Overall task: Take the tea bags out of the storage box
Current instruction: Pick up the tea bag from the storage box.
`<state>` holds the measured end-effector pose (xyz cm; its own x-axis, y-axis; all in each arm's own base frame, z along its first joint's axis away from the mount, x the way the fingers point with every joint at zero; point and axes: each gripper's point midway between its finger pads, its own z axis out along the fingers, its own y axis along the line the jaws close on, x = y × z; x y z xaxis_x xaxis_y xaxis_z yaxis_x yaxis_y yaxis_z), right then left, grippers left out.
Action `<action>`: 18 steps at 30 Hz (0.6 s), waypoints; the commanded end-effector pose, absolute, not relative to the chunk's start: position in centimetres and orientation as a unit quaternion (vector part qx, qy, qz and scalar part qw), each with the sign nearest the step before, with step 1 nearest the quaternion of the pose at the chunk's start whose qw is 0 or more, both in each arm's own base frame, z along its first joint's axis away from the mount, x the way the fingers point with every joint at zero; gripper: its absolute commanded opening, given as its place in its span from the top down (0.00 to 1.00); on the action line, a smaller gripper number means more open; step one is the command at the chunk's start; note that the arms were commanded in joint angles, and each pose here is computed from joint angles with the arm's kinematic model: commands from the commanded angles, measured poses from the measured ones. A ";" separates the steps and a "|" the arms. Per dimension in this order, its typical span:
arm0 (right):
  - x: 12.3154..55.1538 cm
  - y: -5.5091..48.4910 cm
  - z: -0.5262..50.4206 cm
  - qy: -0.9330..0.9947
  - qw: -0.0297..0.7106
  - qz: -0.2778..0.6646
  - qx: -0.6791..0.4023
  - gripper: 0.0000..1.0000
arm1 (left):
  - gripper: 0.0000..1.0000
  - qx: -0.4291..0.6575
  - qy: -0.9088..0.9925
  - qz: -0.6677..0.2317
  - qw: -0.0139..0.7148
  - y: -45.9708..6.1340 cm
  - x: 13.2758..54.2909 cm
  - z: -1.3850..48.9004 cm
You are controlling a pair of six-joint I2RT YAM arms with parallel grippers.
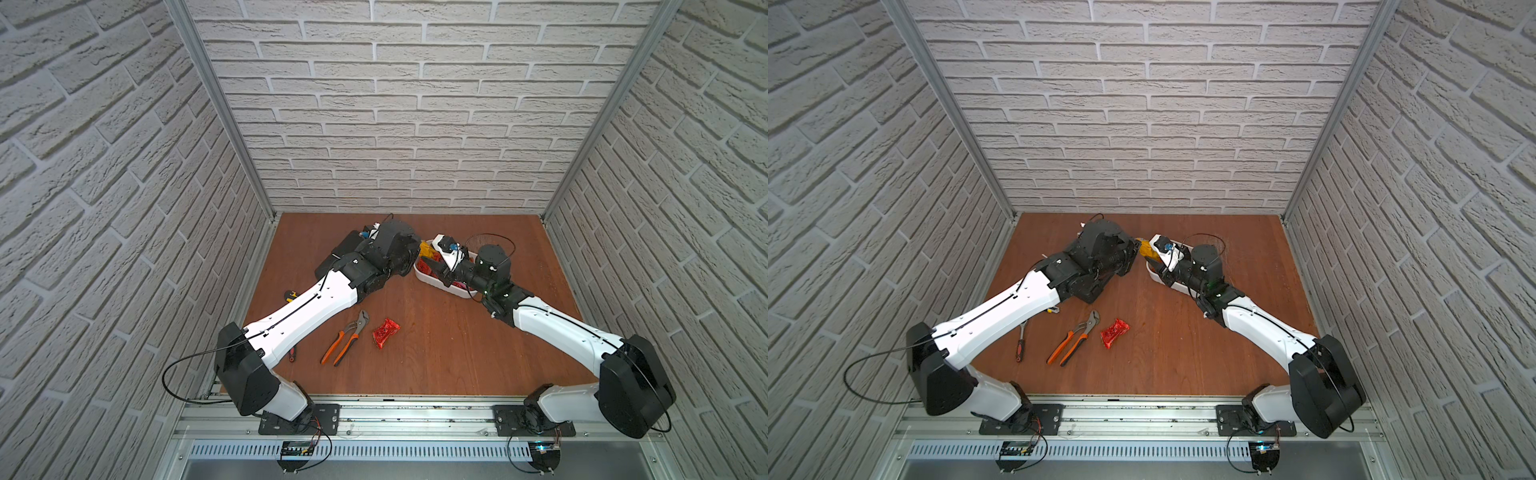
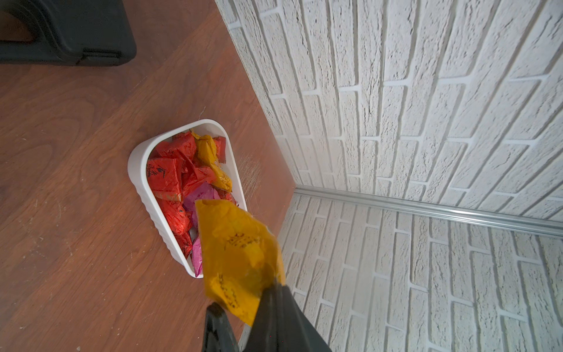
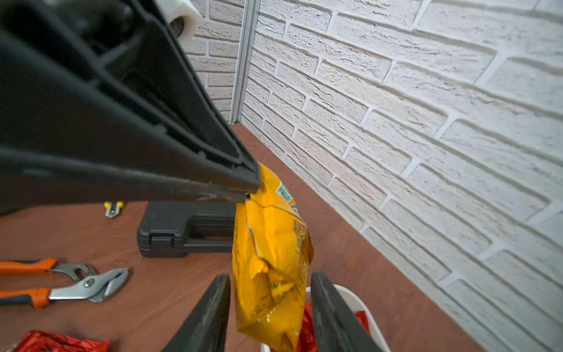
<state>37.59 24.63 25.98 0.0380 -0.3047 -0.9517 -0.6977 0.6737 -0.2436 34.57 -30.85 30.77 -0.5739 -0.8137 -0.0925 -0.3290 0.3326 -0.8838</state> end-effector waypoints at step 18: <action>30.2 22.4 21.8 0.853 0.397 0.306 -0.145 0.97 | 0.14 -0.276 0.786 -0.279 0.478 -19.4 34.5 33.0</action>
